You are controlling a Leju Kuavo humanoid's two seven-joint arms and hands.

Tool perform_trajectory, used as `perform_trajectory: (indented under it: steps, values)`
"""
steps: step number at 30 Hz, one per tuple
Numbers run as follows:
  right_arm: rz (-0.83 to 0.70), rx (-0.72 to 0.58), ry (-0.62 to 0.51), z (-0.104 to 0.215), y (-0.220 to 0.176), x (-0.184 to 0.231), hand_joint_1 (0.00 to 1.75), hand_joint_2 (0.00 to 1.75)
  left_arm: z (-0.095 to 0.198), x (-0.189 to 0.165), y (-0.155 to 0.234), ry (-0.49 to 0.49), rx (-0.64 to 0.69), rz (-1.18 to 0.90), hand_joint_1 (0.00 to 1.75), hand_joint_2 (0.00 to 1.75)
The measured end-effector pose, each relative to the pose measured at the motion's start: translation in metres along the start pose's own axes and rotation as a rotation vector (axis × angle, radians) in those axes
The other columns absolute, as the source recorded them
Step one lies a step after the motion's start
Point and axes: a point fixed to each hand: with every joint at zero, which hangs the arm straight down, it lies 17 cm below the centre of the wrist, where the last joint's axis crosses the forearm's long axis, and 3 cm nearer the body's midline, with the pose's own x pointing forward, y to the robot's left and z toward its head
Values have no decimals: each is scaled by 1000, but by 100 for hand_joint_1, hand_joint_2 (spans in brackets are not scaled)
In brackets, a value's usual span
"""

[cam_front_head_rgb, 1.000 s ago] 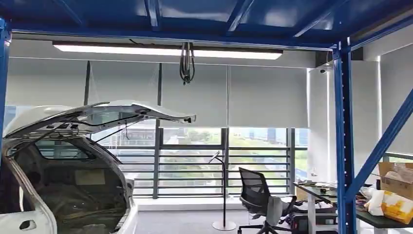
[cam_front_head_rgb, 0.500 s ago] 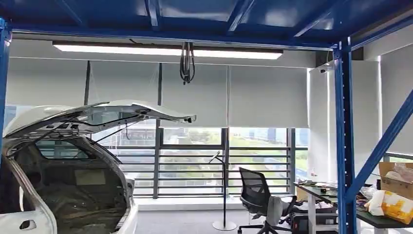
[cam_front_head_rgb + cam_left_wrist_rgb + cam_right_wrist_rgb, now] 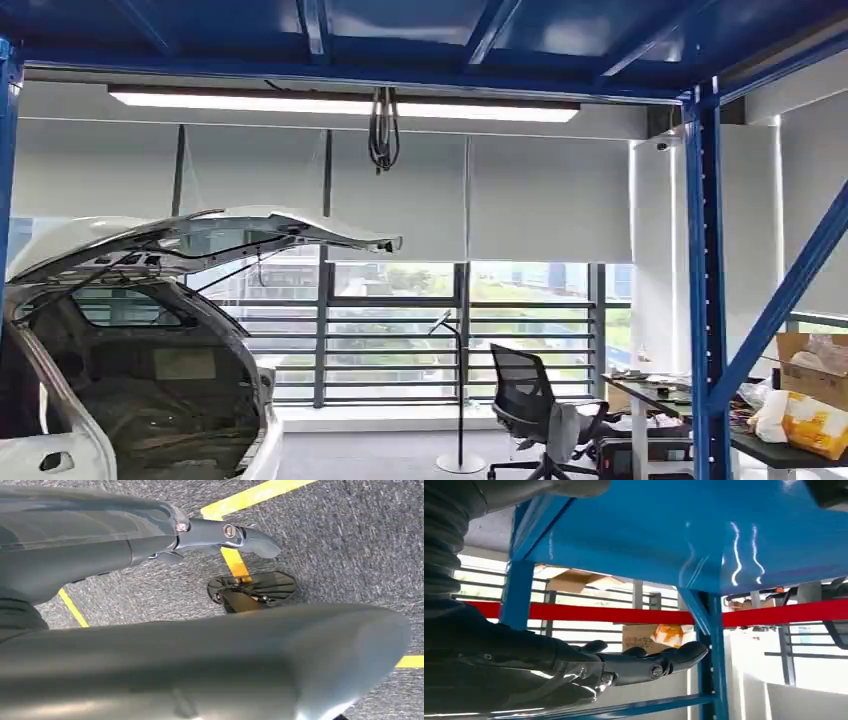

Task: Take the parts from the cabinet and place them on the table.

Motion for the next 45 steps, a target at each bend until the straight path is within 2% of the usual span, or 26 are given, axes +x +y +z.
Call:
perform_trajectory:
  steps: [17, 33, 45]
  values:
    - [-46, 65, -34, -35, 9, 39, 0, 175, 0, 2, -8, -1, -13, 0, 0, 0]
    - [-180, 227, -80, -48, 36, 97, 0, 175, 0, 3, -14, -1, -18, 19, 0, 0]
    - [-108, 247, -125, -52, 39, 124, 0, 175, -1, 9, -16, -7, -17, 33, 0, 0]
